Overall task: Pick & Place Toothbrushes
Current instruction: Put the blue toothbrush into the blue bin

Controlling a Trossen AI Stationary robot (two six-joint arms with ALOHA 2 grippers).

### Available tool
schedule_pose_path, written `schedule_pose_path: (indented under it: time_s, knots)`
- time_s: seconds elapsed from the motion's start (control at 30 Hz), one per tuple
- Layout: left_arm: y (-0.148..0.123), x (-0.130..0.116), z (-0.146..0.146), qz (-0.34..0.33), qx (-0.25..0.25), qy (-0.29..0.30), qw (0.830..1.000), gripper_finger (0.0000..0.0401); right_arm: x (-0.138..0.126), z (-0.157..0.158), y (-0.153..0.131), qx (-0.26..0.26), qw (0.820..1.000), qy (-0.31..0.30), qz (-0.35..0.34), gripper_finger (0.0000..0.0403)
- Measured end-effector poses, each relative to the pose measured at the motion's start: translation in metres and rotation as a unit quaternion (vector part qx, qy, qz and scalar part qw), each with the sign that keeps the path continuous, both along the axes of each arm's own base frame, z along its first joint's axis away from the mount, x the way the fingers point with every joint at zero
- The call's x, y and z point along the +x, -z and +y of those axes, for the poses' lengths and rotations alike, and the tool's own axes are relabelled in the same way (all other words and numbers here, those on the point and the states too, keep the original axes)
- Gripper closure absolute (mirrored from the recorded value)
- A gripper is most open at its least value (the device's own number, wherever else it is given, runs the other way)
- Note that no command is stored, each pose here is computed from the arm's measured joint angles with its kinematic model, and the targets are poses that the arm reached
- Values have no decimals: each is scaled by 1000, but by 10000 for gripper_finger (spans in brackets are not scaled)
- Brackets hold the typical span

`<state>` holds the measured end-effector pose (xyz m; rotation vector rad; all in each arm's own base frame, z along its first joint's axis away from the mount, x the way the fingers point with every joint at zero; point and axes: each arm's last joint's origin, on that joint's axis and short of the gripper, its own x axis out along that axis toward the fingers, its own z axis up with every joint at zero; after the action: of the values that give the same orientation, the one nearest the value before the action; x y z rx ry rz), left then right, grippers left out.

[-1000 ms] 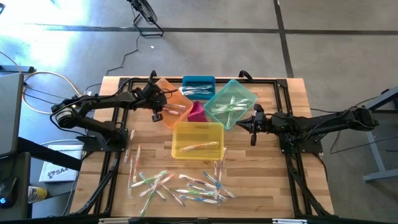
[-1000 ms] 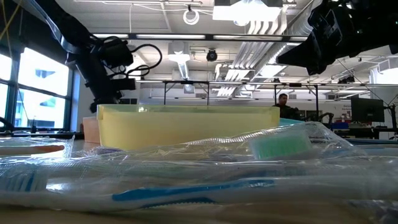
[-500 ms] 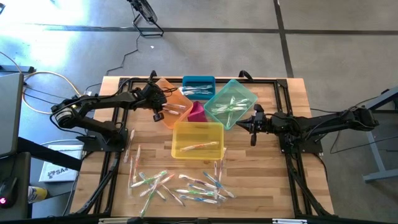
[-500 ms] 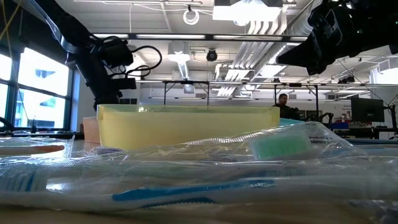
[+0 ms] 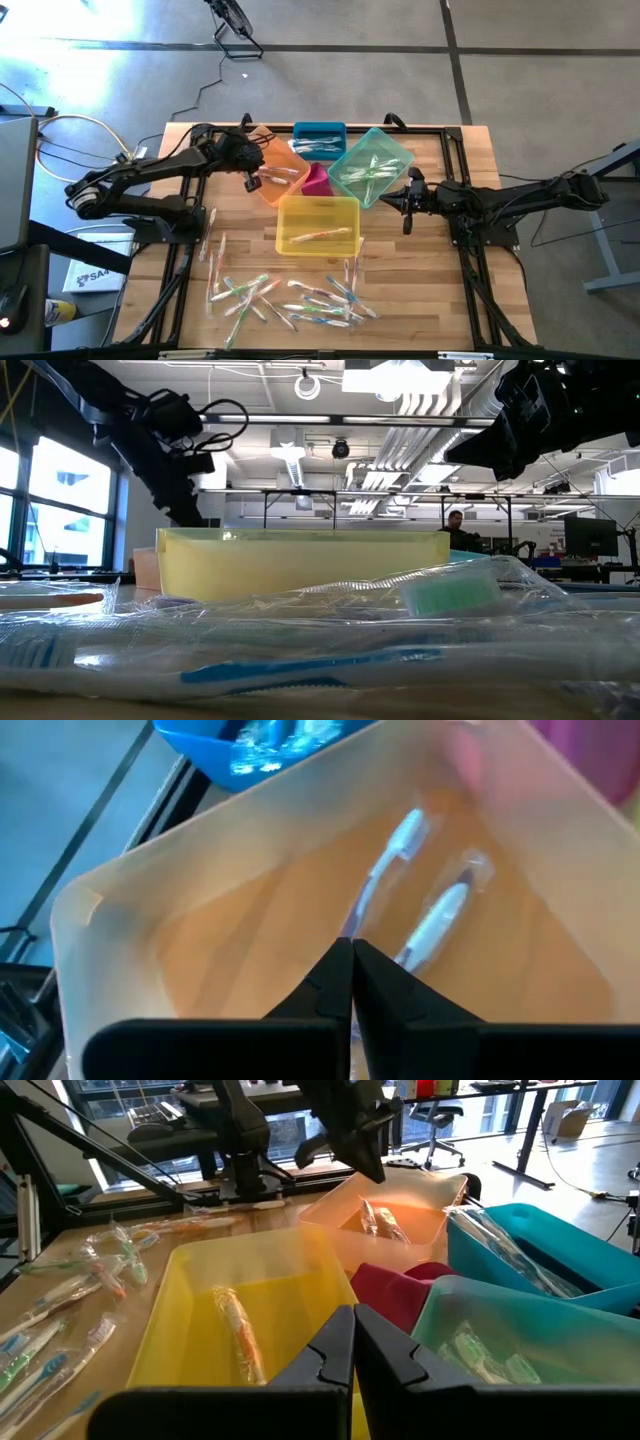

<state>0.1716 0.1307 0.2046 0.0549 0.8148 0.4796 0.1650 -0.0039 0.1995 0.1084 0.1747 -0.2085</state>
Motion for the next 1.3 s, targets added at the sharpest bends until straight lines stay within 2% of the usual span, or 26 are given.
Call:
schedule_pose_path:
  time_s: [0.6,1.3]
  knots:
    - [-19,12,-50,-50,-6,93,994,396,0,0,0,-1,1000,0,0,401]
    - [-50,-7,-106,-138,-40,182,973,396,0,0,0,-2,1000,0,1,401]
